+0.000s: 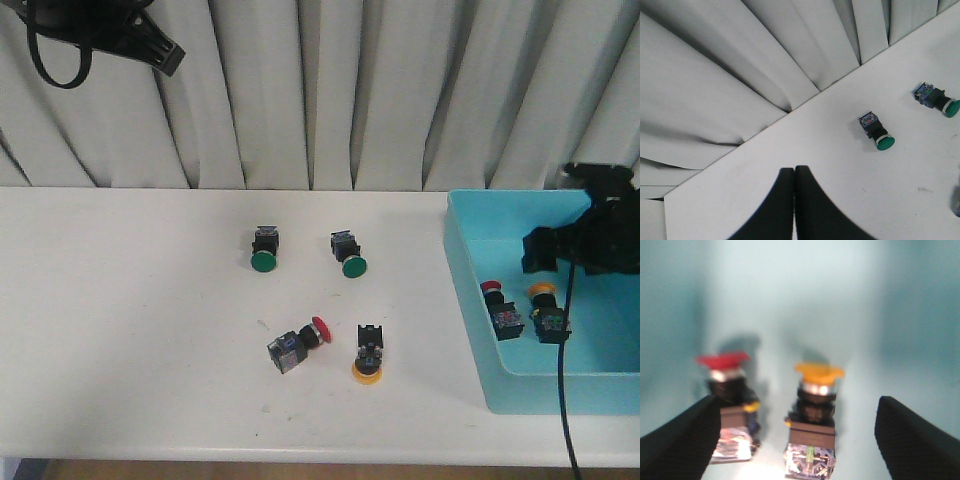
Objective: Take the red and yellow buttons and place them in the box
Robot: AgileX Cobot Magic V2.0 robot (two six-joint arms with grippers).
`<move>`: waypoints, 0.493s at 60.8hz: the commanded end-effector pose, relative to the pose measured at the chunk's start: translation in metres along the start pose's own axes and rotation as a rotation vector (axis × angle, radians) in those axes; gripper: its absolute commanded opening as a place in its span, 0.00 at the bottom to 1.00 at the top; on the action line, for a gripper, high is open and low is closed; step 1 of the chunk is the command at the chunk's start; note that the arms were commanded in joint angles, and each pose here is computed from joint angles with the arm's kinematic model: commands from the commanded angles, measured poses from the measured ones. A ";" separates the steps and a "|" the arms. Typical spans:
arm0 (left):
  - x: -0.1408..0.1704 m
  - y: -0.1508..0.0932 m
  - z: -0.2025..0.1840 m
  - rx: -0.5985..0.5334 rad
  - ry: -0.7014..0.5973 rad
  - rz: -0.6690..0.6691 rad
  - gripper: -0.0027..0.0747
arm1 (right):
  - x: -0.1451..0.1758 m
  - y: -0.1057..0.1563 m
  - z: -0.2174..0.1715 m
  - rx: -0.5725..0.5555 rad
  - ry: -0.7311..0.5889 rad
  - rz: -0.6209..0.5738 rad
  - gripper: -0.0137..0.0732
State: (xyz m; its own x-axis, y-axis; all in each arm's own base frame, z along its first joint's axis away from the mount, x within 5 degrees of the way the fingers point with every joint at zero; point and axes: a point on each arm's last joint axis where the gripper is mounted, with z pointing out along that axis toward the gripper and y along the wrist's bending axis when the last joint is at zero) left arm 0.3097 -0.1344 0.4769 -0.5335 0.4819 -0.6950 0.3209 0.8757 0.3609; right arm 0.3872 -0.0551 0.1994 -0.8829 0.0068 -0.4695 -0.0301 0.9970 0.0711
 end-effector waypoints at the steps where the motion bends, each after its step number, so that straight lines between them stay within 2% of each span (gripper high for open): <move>1: -0.007 0.011 -0.026 -0.027 -0.120 -0.025 0.03 | -0.026 0.006 -0.073 0.026 -0.227 -0.018 0.84; 15: -0.009 0.011 -0.027 -0.027 -0.138 -0.025 0.03 | -0.019 0.035 -0.211 0.011 -0.579 -0.033 0.66; 25: -0.009 0.010 -0.024 -0.026 -0.134 -0.024 0.03 | 0.019 0.061 -0.312 0.018 -0.860 -0.123 0.43; 30: -0.009 0.009 -0.023 -0.019 -0.135 -0.025 0.03 | 0.043 0.074 -0.346 0.034 -0.960 -0.191 0.29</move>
State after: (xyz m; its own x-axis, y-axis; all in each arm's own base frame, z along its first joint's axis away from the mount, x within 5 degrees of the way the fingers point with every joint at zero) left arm 0.3104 -0.1350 0.4778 -0.5222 0.4815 -0.7039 0.3205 0.8757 0.3612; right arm 0.2271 -0.0169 0.4524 -0.2992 -0.0587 -0.9524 -0.1060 0.9940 -0.0280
